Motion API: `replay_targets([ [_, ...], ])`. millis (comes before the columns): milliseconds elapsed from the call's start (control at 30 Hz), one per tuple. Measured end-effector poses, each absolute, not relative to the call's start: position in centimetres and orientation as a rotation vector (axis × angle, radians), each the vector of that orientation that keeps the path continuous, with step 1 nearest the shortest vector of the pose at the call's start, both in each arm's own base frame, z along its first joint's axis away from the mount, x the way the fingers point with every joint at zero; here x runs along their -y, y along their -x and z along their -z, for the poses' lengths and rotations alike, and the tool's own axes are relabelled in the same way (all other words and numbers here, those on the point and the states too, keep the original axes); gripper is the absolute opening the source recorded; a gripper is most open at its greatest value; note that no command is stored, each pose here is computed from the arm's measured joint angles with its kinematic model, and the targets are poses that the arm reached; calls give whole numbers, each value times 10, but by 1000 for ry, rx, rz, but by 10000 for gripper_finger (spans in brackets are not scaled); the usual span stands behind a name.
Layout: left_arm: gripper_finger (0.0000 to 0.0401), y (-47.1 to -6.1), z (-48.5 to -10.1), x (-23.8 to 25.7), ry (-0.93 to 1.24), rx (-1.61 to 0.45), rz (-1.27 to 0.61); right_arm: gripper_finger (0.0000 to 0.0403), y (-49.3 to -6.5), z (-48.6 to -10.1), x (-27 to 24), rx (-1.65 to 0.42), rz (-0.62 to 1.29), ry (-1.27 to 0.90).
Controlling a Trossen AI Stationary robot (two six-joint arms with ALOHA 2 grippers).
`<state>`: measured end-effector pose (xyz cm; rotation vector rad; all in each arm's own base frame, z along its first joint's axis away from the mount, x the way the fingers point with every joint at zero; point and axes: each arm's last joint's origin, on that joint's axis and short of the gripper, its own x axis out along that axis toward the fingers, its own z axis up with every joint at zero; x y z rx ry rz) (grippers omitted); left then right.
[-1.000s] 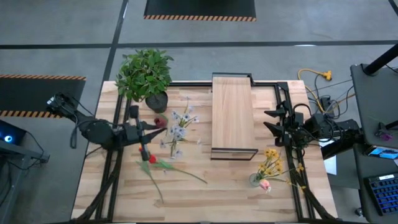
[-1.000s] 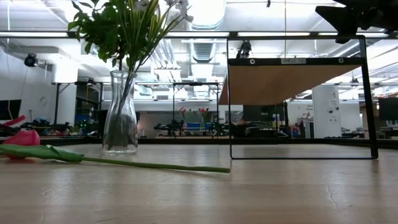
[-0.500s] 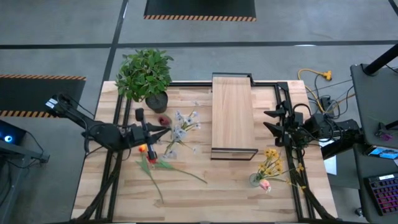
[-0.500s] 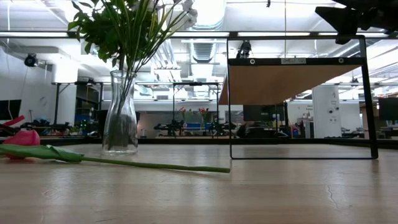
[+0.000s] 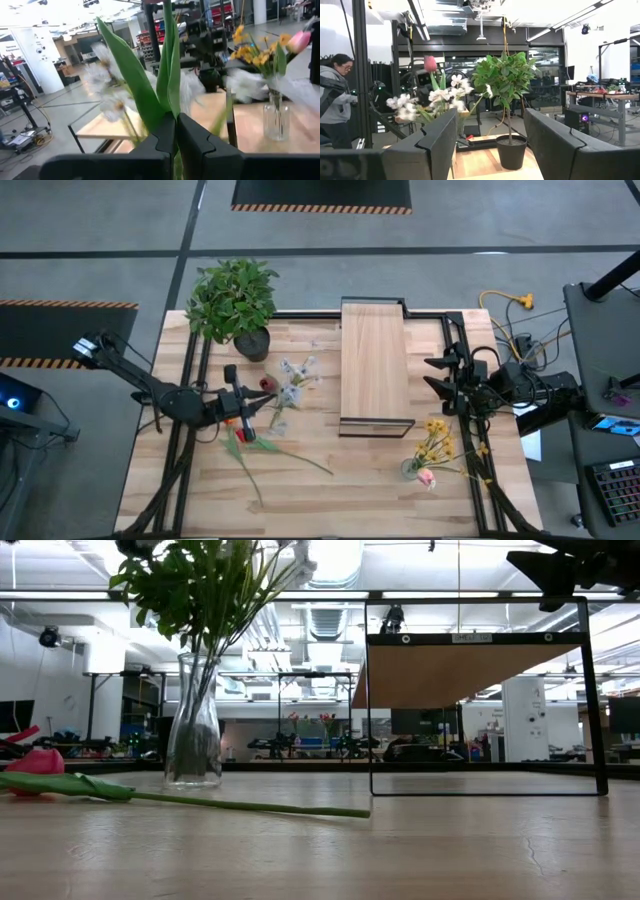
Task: Pick and place flowers into a vace then onto a shelf
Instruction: Put the maroon tulip into the left transparent glass vase, then put the yellow tulip into the left transparent glass vase
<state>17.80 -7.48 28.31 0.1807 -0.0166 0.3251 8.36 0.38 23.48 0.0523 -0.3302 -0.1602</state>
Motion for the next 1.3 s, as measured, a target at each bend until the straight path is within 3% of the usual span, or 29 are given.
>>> replay_targets([
  [200, 3, -176, -261, 73, -194, -23, -334, 219, -84, -235, -4, 330, 160, -52],
  [300, 23, -175, -260, 72, -155, -18, -339, 219, -84, -235, -4, 331, 160, -52],
  [633, 198, -172, -275, 70, -102, 10, -342, 219, -84, -235, -4, 330, 160, -52],
  [767, 242, -165, -276, 67, -98, -18, -339, 219, -84, -234, -4, 322, 160, -50],
  [1300, 258, -148, -311, 59, 102, -205, -304, 219, -84, -234, -4, 316, 160, -49],
])
